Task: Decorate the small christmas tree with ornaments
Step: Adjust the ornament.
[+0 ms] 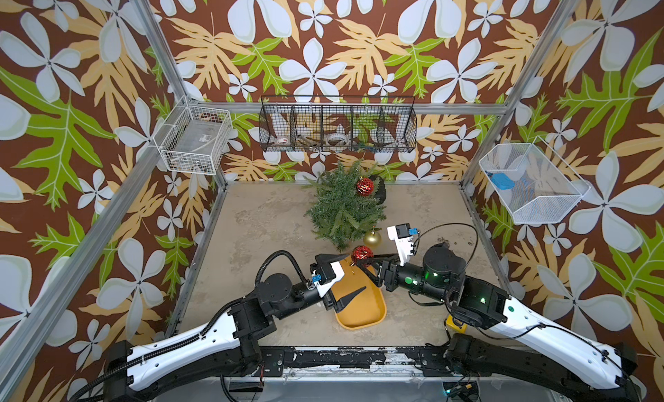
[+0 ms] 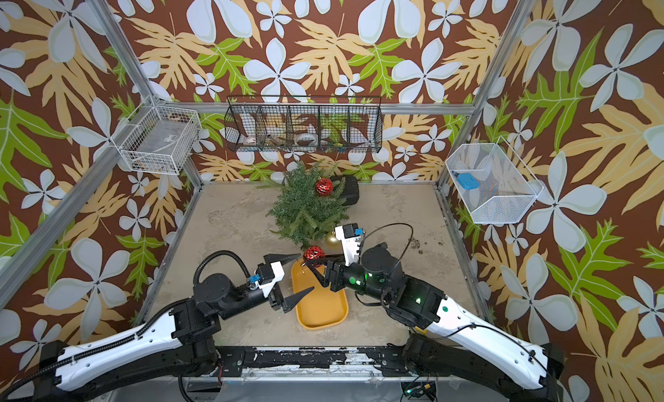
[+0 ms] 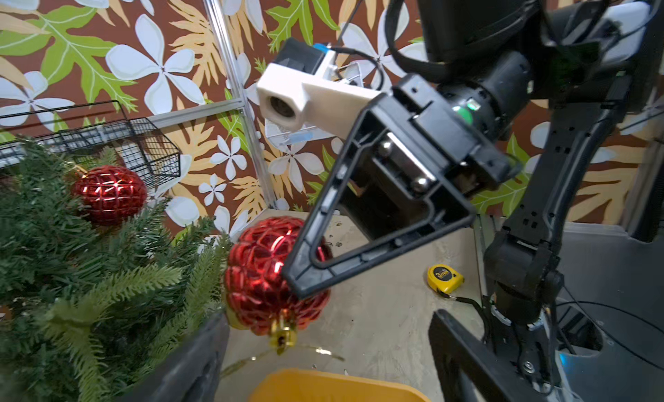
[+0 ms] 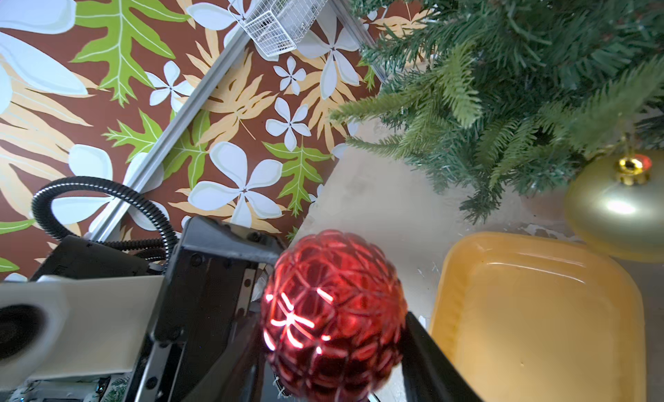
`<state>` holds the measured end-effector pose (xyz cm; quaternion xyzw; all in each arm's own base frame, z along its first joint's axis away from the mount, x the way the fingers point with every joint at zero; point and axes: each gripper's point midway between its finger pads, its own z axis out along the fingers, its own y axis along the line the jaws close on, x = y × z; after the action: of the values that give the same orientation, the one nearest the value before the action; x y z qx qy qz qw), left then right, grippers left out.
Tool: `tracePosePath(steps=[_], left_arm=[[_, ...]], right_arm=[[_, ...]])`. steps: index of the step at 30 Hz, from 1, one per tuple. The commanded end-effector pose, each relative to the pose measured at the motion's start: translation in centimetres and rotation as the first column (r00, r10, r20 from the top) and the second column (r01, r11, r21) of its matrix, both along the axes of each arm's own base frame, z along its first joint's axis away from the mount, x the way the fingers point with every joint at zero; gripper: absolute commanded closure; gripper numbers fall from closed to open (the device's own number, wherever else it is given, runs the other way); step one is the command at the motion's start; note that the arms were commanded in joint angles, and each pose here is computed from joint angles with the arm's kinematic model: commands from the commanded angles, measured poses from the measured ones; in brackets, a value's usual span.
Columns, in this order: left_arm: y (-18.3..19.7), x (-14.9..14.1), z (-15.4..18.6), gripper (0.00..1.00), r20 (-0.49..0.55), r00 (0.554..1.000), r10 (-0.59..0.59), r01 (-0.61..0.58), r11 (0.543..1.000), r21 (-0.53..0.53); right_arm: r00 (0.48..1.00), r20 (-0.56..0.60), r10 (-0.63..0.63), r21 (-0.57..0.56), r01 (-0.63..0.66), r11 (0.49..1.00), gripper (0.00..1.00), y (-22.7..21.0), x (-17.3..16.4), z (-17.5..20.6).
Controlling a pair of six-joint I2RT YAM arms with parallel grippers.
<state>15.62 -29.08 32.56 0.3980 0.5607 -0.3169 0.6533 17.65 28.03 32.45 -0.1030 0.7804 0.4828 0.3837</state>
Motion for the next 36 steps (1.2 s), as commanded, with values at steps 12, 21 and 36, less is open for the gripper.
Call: tracePosePath(steps=[12,21,36], left_arm=[[-1.4,1.7,1.7,0.17,0.033,0.998,0.058,-0.057,0.998,-0.031],[-1.9,1.8,2.1,0.31,0.037,0.998,0.046,-0.045,0.998,-0.032],[-2.4,1.1,2.1,0.45,0.039,0.999,-0.003,0.004,1.000,-0.023]], right_arm=[[0.998,0.003,0.057,0.090,-0.057,0.994,0.44,0.2,-1.2,1.6],[0.997,0.009,0.074,0.087,-0.074,0.993,0.43,0.4,-1.4,1.9],[0.997,0.042,0.071,0.090,-0.075,0.993,0.26,-0.3,-1.7,2.4]])
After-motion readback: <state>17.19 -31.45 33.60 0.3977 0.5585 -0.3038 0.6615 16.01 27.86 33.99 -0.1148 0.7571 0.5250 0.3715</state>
